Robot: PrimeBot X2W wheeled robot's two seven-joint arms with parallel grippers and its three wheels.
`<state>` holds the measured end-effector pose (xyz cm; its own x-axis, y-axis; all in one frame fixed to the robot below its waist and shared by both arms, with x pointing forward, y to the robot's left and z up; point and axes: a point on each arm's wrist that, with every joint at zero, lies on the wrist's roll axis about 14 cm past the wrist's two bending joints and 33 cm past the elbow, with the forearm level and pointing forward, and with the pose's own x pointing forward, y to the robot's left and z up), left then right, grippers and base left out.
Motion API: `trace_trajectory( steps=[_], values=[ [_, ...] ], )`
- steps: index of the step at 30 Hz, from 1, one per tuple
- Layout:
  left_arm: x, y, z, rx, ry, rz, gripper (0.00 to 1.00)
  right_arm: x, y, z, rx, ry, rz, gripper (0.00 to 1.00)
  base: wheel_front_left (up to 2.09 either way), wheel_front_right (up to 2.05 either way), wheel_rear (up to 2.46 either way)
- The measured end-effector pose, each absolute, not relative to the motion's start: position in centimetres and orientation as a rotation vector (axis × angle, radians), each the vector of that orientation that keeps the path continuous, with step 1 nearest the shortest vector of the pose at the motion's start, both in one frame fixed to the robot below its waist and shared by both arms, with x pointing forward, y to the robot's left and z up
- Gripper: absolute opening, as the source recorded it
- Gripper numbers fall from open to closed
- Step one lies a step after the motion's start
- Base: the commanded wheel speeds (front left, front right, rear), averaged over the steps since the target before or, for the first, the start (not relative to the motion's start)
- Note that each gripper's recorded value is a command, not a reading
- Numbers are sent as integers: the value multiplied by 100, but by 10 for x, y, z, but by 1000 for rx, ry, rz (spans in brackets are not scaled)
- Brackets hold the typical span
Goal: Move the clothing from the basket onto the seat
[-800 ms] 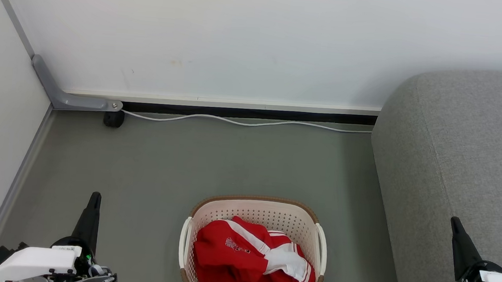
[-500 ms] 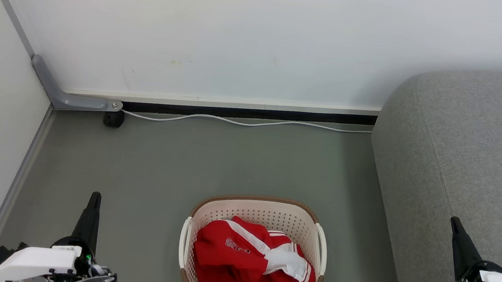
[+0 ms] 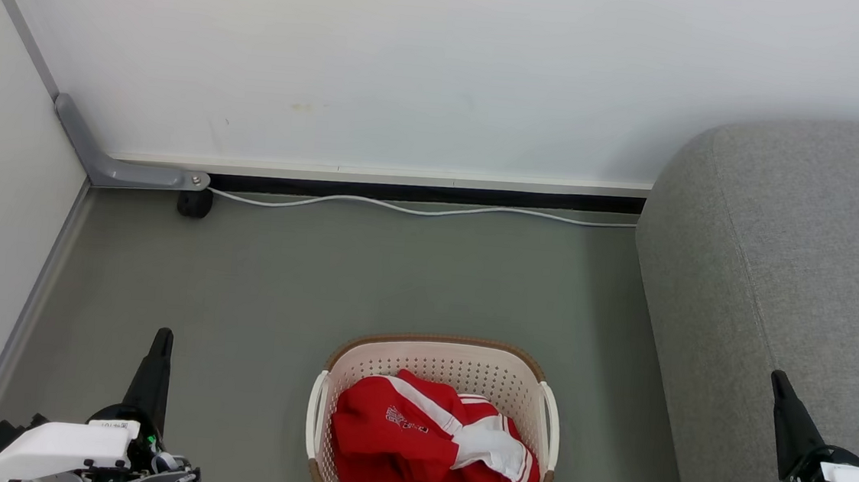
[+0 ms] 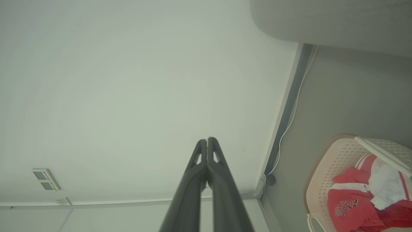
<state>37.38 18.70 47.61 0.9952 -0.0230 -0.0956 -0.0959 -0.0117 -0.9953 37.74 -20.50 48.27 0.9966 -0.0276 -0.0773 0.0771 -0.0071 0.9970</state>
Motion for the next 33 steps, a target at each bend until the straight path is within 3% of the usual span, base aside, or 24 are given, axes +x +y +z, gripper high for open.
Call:
trace_trajectory(
  steps=[33],
  values=[
    [374,187,476,-1582,93,58,0,377,-205,483,1576,39,-83,0,0,0,0]
  ],
)
